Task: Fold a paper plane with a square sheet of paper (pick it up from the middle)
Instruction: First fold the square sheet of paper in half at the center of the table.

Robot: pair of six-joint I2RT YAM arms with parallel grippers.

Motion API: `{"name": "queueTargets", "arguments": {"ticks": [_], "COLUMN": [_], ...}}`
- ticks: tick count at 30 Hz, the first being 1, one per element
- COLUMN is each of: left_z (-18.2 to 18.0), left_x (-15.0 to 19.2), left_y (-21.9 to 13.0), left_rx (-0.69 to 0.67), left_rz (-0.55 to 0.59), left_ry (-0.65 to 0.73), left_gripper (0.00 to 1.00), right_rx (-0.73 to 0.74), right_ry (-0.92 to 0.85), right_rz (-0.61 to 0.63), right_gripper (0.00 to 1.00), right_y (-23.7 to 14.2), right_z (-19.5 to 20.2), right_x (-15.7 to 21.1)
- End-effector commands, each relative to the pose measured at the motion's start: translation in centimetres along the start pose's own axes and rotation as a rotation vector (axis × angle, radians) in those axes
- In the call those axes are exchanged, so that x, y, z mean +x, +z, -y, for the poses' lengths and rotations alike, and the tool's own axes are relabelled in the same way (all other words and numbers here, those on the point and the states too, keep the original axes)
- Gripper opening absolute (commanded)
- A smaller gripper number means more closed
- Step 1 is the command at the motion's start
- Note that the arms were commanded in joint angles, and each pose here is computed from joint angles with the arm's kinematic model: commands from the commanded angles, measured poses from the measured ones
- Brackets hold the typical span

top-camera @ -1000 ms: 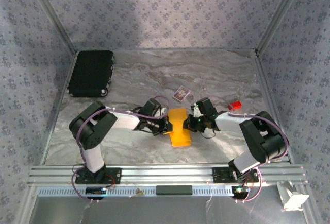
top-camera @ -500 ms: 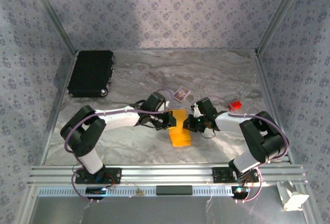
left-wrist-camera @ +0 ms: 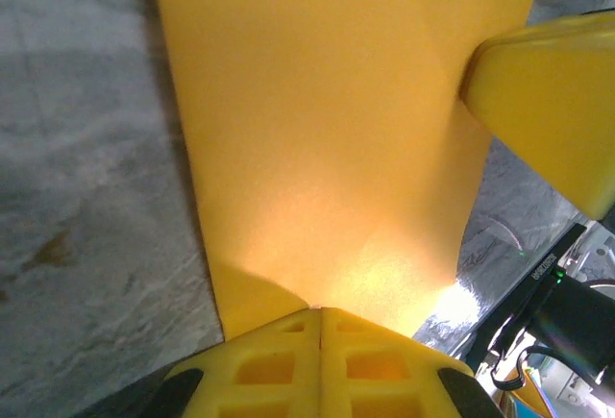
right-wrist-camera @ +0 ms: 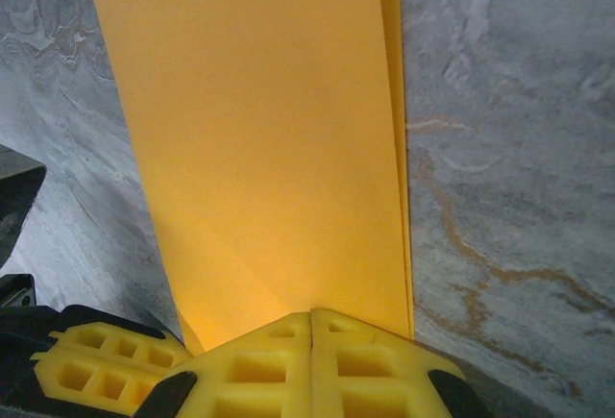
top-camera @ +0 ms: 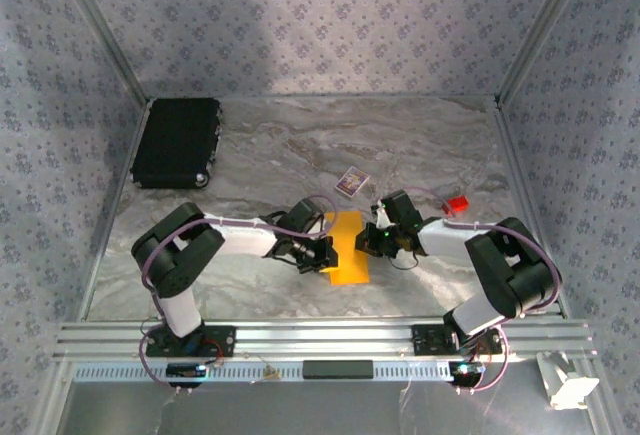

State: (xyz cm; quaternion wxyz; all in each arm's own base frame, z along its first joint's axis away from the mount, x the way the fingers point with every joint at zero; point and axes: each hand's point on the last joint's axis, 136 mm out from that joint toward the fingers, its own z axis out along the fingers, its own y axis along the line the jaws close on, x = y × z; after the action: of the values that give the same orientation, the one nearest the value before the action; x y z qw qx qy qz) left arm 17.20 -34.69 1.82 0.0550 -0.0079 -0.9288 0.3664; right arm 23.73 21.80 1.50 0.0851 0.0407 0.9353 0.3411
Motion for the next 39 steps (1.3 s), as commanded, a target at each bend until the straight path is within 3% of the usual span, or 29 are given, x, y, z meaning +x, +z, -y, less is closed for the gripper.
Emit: {"name": "queueTargets", "arguments": {"ticks": [1, 7, 15, 21, 29, 39], "left_z": [-3.4, -4.9, 1.7, 3.5, 0.5, -2.7], "left_x": [1.7, 2.3, 0.7, 0.8, 2.5, 4.8], "left_y": [0.8, 0.5, -2.4, -1.7, 0.3, 0.1], "left_rx": [-0.082, -0.102, 0.059, 0.146, 0.104, 0.039], "left_rz": [-0.046, -0.035, 0.059, 0.029, -0.048, -0.088], "left_ry": [0.006, 0.042, 0.12, 0.108, 0.083, 0.128], "left_gripper": [0.02, 0.02, 0.04, 0.04, 0.03, 0.02], "right_rx": [0.233, 0.237, 0.238, 0.24, 0.246, 0.254], "right_ry": [0.116, 0.113, 0.113, 0.113, 0.114, 0.119], "right_rz": [-0.079, -0.078, -0.072, -0.072, -0.071, -0.069], "right_gripper": [0.0, 0.0, 0.0, 0.0, 0.0, 0.0], "right_y": [0.1, 0.1, 0.0, 0.0, 0.0, -0.1], "right_z": [6.4, 6.6, 6.5, 6.6, 6.7, 6.9], "right_x": [3.7, 3.8, 3.7, 3.7, 3.8, 3.8]}}
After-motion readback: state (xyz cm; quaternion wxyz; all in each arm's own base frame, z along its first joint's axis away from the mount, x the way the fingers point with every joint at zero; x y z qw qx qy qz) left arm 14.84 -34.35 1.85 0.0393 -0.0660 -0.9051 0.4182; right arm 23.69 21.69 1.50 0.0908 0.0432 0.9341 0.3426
